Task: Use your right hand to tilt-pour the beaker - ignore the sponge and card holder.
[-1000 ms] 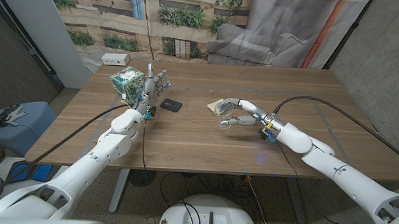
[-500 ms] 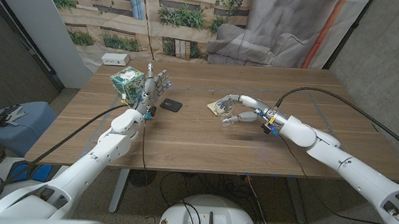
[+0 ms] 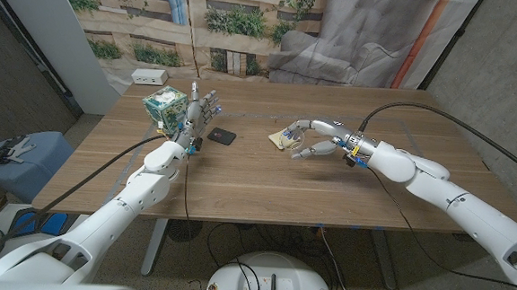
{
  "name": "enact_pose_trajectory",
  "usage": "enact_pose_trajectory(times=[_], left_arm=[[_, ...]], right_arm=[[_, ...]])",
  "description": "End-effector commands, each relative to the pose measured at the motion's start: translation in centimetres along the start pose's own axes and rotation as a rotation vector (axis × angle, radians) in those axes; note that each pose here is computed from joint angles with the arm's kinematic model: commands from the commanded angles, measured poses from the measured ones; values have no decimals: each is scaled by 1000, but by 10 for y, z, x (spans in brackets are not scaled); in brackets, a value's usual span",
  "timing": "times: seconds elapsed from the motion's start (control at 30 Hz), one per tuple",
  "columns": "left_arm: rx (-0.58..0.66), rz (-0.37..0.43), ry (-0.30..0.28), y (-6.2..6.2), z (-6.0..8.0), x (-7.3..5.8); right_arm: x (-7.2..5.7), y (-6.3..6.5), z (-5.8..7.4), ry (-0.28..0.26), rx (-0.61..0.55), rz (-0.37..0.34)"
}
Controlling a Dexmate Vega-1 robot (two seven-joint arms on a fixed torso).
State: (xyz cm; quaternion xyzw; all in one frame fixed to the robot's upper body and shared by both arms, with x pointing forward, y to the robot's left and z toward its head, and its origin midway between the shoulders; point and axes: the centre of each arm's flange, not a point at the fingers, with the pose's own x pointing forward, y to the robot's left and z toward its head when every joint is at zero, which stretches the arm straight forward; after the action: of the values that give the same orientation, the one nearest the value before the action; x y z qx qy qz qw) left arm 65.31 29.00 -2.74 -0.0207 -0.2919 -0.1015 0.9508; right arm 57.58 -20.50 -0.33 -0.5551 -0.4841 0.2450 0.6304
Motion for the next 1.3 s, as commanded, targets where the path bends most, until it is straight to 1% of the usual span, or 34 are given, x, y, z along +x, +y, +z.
enact_pose_trajectory(times=[0.03, 0.17, 0.27, 0.53, 0.73, 0.77, 0.8, 0.9, 1.1, 1.17, 1.3], left_arm=[[0, 0, 0, 0, 0, 0], [0, 0, 0, 0, 0, 0], [0, 0, 0, 0, 0, 0], [0, 0, 0, 0, 0, 0], [0, 0, 0, 0, 0, 0], [0, 0, 0, 0, 0, 0], [0, 0, 0, 0, 0, 0], [0, 0, 0, 0, 0, 0], [0, 0, 0, 0, 0, 0], [0, 0, 0, 0, 0, 0], [0, 0, 0, 0, 0, 0]], right_arm=[[3, -17, 7, 7, -183, 76], [3, -18, 11, 33, -231, 95], [3, -20, 14, 42, -265, 105], [5, -23, 24, 48, -366, 151], [5, -24, 31, 47, -427, 169], [4, -22, 31, 52, -503, 213], [4, -23, 33, 50, -516, 201], [3, -21, 37, 44, -543, 210], [2, -18, 47, 56, -639, 236], [3, -19, 50, 66, -664, 235], [5, -21, 56, 82, -749, 262]])
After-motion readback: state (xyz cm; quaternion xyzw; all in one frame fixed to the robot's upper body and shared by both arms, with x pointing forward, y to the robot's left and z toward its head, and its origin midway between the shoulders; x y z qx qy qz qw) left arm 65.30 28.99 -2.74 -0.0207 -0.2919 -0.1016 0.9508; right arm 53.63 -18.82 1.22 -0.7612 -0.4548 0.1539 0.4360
